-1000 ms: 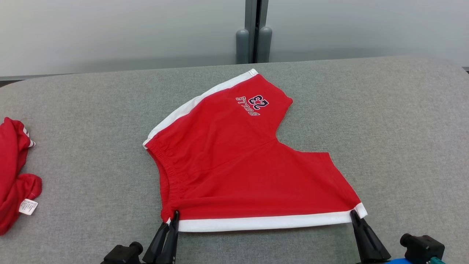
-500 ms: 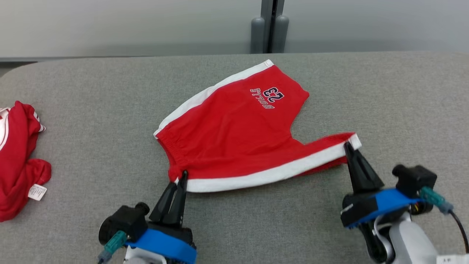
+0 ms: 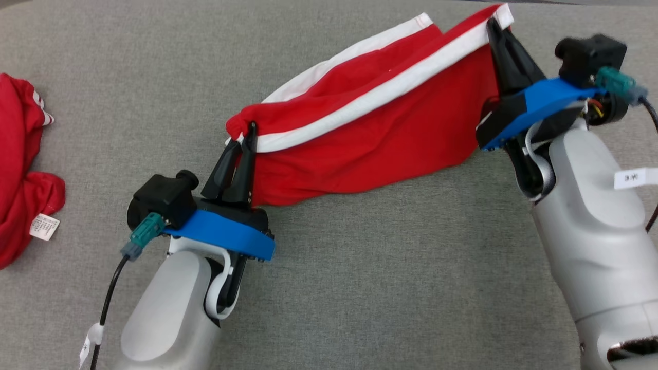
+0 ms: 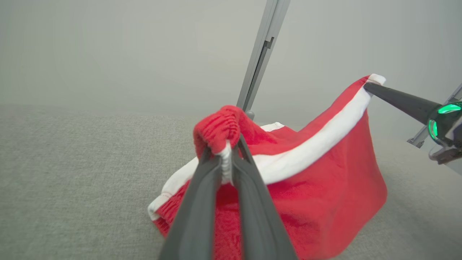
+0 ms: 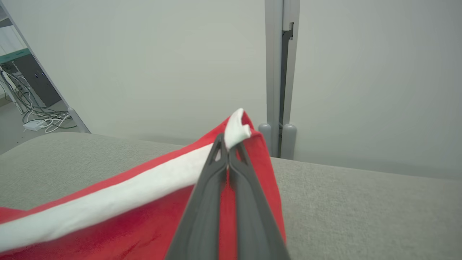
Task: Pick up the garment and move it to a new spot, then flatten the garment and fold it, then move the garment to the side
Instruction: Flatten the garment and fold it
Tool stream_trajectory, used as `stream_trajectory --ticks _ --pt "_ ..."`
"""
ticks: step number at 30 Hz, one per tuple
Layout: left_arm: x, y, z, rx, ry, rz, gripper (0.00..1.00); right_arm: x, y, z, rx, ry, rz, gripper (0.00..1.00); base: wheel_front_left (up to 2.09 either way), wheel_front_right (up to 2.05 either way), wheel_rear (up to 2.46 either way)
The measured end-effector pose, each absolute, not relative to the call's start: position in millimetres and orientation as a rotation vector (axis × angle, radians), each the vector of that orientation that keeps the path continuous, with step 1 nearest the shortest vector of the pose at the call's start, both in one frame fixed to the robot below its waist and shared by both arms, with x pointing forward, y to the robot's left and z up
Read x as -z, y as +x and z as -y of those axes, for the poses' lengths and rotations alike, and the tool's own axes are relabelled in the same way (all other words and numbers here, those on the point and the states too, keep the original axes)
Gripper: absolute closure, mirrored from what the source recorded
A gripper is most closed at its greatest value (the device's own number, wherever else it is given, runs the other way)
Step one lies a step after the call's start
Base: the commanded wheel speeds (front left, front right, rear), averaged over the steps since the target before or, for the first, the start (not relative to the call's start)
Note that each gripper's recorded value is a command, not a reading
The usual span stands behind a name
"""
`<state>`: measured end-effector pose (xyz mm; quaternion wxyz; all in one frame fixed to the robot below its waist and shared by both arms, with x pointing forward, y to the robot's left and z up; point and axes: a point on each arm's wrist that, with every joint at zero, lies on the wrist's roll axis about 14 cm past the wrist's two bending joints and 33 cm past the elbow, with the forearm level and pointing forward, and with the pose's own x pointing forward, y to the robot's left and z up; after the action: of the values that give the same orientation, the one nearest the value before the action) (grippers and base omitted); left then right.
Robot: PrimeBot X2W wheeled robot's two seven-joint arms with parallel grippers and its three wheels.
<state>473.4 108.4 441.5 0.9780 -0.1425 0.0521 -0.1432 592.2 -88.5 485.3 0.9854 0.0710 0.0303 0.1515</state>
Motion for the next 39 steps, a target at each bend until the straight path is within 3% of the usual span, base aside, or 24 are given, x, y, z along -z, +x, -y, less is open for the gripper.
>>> stream_trajectory --ticks 11,12,13,14,24,31,39 --pt "-409 494 -127 0.220 -0.296 -0.173 0.97 -442 643 56 -0.345 0.090 -0.177 1.00 0.00 0.00 0.00" --pt "-408 494 -128 0.216 -0.293 -0.178 0.04 -438 643 54 -0.348 0.087 -0.189 0.60 0.00 0.00 0.00" --pt "-406 494 -129 0.213 -0.289 -0.181 0.00 -435 643 52 -0.351 0.086 -0.195 0.15 0.00 0.00 0.00" --pt "-406 494 -130 0.212 -0.282 -0.183 0.00 -433 642 50 -0.353 0.086 -0.202 0.00 0.00 0.00 0.00" --pt "-433 475 -148 0.168 -0.233 -0.114 0.00 -444 629 67 -0.338 0.024 -0.207 0.00 0.00 0.00 0.00" --pt "-445 443 -191 0.037 -0.203 -0.076 0.00 -430 613 98 -0.298 -0.038 -0.262 0.00 0.00 0.00 0.00" --pt "-454 409 -244 -0.127 -0.113 -0.049 0.00 -410 606 98 -0.301 -0.048 -0.328 0.00 0.00 0.00 0.00"
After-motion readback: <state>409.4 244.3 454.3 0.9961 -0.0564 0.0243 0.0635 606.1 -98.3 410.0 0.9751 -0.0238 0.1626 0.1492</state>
